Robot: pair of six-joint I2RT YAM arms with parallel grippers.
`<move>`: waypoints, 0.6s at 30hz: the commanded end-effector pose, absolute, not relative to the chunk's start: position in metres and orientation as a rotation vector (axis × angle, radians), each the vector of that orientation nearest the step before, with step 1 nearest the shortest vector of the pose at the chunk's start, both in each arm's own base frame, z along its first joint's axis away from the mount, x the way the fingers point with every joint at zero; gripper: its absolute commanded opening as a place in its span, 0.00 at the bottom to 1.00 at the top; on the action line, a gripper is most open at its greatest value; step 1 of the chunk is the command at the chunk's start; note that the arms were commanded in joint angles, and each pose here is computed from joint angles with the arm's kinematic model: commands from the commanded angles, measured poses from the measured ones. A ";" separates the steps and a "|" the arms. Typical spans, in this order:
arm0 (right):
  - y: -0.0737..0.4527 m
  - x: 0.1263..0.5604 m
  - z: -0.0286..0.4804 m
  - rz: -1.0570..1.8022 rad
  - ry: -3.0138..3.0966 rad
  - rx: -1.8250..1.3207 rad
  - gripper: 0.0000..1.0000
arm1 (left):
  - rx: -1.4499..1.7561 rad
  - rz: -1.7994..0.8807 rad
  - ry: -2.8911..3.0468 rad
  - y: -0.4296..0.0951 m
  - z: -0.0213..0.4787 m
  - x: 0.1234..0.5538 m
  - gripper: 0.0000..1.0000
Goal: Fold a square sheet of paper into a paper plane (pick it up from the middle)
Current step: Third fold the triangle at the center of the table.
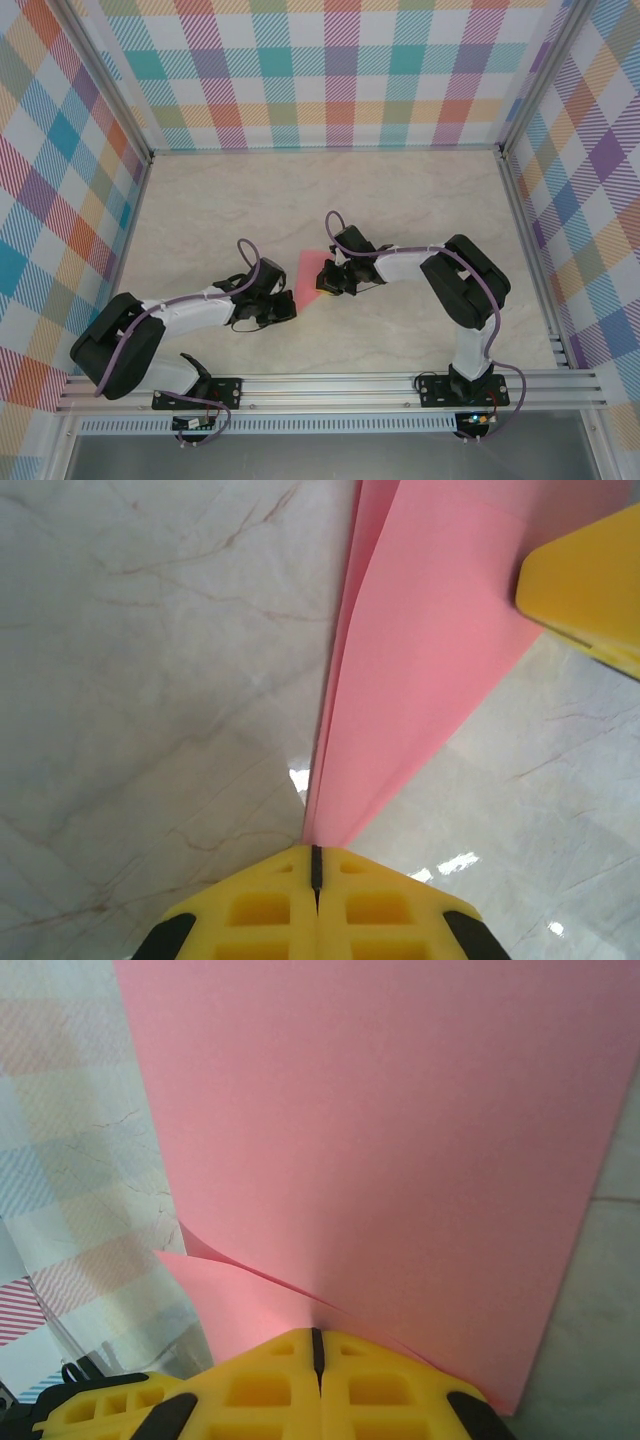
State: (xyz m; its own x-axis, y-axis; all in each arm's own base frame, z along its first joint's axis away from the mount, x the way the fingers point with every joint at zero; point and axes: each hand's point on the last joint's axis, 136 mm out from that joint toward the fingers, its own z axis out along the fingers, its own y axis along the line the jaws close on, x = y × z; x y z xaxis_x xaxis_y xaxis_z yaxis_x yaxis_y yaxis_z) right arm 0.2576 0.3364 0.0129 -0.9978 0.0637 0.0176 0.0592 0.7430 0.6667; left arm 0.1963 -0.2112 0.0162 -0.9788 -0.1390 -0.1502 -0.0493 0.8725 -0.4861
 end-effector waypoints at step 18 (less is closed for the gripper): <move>0.315 0.284 0.064 0.991 2.790 0.017 0.34 | -0.136 -0.626 2.705 -0.207 0.066 0.232 0.17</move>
State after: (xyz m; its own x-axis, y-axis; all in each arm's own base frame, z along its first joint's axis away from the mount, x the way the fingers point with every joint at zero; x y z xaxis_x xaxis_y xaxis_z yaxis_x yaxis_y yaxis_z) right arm 0.2769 0.3266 0.0523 -0.9914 0.0658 -0.1131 -0.0240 0.7585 0.6512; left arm 0.2224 -0.2021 0.0553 -0.9453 -0.1712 -0.2777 -0.0382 0.9035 -0.4270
